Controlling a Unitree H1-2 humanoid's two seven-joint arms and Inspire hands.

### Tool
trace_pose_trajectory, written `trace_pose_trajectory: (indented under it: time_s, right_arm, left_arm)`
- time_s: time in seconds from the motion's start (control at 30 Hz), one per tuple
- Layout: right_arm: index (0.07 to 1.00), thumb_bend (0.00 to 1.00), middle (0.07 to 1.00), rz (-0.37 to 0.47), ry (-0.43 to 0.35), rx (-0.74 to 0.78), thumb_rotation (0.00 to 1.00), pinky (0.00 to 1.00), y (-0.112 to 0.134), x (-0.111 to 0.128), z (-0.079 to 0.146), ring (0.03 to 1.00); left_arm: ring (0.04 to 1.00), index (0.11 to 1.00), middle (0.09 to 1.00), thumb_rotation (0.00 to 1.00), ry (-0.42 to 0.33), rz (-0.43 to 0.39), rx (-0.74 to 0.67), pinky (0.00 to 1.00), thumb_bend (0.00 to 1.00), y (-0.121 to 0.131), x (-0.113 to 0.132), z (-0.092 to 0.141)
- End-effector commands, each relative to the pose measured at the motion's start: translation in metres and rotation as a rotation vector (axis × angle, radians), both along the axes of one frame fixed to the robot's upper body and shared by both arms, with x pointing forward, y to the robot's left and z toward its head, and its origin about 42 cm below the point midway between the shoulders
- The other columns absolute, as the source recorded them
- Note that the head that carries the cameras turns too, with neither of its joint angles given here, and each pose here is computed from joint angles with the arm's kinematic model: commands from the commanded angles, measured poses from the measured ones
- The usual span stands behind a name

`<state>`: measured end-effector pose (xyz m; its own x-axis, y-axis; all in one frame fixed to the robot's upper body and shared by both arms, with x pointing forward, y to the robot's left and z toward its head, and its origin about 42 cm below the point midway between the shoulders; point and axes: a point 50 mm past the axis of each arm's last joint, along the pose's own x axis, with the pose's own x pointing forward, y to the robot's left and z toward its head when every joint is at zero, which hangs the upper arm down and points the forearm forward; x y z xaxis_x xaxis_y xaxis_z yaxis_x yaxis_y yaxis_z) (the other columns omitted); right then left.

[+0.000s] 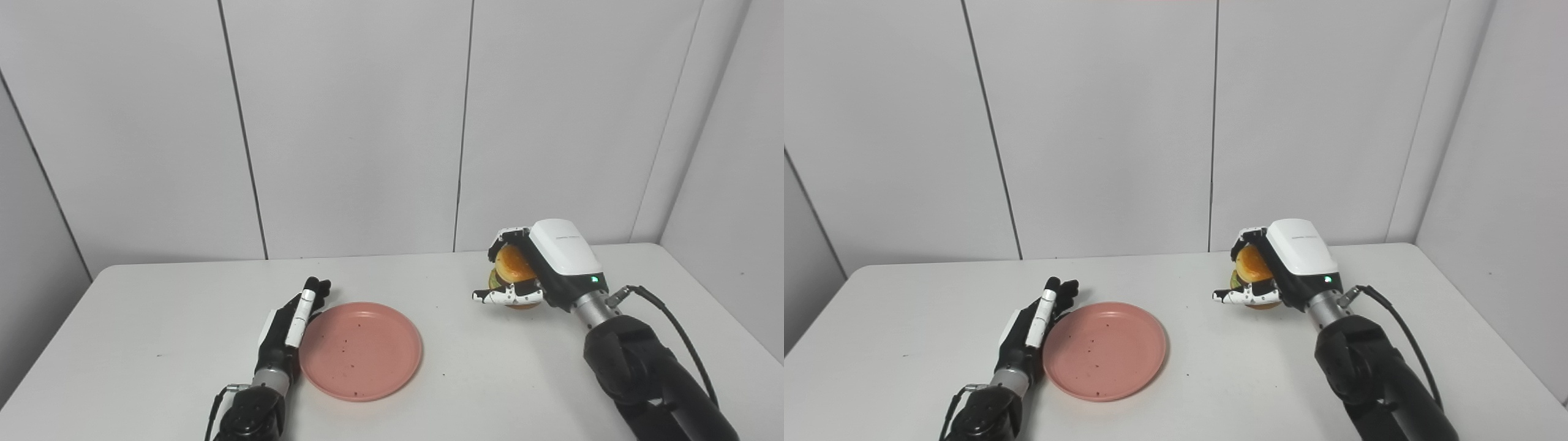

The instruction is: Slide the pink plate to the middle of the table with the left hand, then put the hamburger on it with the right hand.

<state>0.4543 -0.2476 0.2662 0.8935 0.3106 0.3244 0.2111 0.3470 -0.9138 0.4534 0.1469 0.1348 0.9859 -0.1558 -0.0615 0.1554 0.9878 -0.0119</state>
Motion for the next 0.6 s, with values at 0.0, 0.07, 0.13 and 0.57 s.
trace_pose_trajectory:
  time_s: [0.0, 0.07, 0.13, 0.57]
  right_arm:
    - [0.463, 0.65, 0.434, 0.069, -0.114, 0.016, 0.48, 0.30, 0.017, 0.010, 0.036, 0.364]
    - [0.463, 0.64, 0.435, 0.089, -0.106, 0.024, 0.50, 0.31, 0.027, 0.014, 0.033, 0.368]
    - [0.469, 0.65, 0.442, 0.095, -0.105, 0.026, 0.51, 0.32, 0.036, 0.015, 0.032, 0.377]
    - [0.489, 0.65, 0.464, 0.160, -0.090, 0.054, 0.53, 0.35, 0.073, 0.020, 0.025, 0.407]
  left_arm:
    - [0.918, 0.757, 0.869, 0.94, -0.019, -0.028, 0.001, 0.94, 0.85, -0.014, 0.006, 0.015]
    - [0.919, 0.758, 0.869, 0.94, -0.020, -0.026, -0.004, 0.95, 0.85, -0.015, 0.006, 0.015]
    - [0.918, 0.760, 0.870, 0.94, -0.020, -0.023, -0.005, 0.95, 0.86, -0.015, 0.006, 0.015]
    - [0.926, 0.754, 0.875, 0.94, -0.013, -0.020, -0.018, 0.96, 0.87, -0.023, 0.001, 0.012]
